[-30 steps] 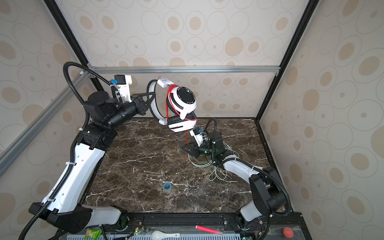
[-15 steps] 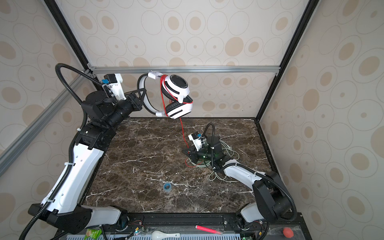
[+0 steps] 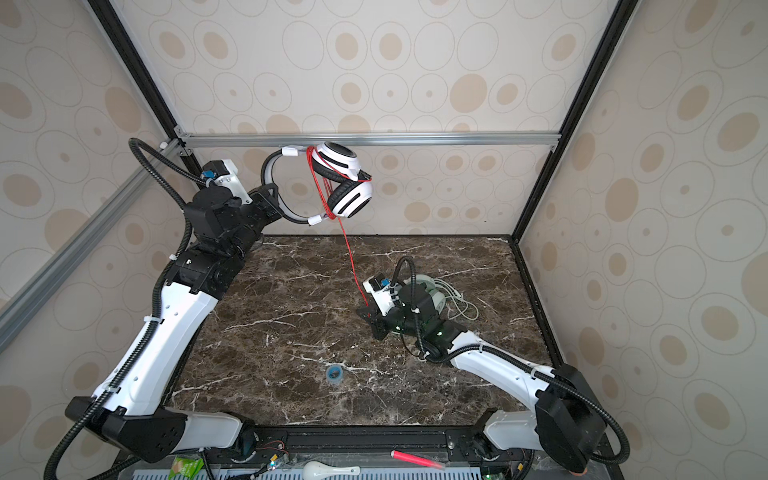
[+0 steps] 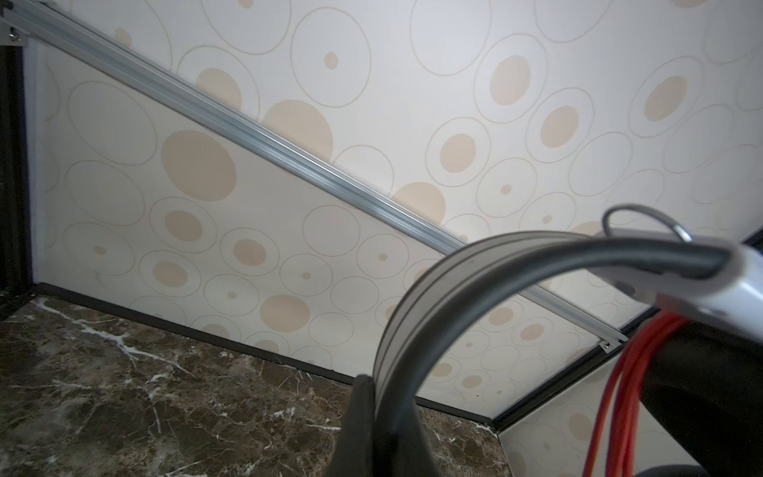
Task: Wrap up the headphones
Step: 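Lift headphones higher with left gripper while right gripper draws cable back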
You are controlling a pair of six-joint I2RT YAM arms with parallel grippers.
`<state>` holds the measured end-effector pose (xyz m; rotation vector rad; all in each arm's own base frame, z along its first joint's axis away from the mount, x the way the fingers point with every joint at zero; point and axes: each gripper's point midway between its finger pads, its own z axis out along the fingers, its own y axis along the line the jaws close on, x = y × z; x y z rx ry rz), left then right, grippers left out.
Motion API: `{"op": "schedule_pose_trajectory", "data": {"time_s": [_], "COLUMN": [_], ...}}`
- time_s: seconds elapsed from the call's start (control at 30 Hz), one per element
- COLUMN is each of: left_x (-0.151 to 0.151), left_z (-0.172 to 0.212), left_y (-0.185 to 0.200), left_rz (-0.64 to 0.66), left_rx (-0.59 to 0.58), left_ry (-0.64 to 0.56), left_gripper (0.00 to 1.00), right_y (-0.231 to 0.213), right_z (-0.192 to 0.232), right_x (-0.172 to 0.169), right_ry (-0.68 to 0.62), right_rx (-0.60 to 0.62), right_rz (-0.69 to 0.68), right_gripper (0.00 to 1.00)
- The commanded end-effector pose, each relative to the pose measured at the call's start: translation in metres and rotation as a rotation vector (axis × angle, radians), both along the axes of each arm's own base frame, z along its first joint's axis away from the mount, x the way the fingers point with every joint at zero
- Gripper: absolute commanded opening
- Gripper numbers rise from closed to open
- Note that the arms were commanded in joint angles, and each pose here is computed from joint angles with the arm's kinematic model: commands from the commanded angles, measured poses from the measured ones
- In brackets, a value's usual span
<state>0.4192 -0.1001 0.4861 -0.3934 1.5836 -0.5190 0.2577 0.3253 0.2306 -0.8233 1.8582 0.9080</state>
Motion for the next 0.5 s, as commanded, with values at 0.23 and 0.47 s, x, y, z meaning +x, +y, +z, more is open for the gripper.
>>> {"op": "schedule_pose_trajectory", "data": {"time_s": [0.23,0.47], "left_x": [0.022,0.021], "left_z": [-0.036,-0.081], "left_y": [0.030,0.036], "left_rz": [0.204,0.234], "left_rx": [0.143,0.355], "left_ry": [0.037,0.128], "left_gripper": [0.00,0.00], "right_y": [0.009,0.009], "right_z": [0.027,0.060], "right_x": [-0.038,-0.043], "right_ry": [-0.118,-0.175], "right_rx": [-0.177,-0.217], "right_rz": [0.088,0.116], "right_gripper": [0.00,0.00]}}
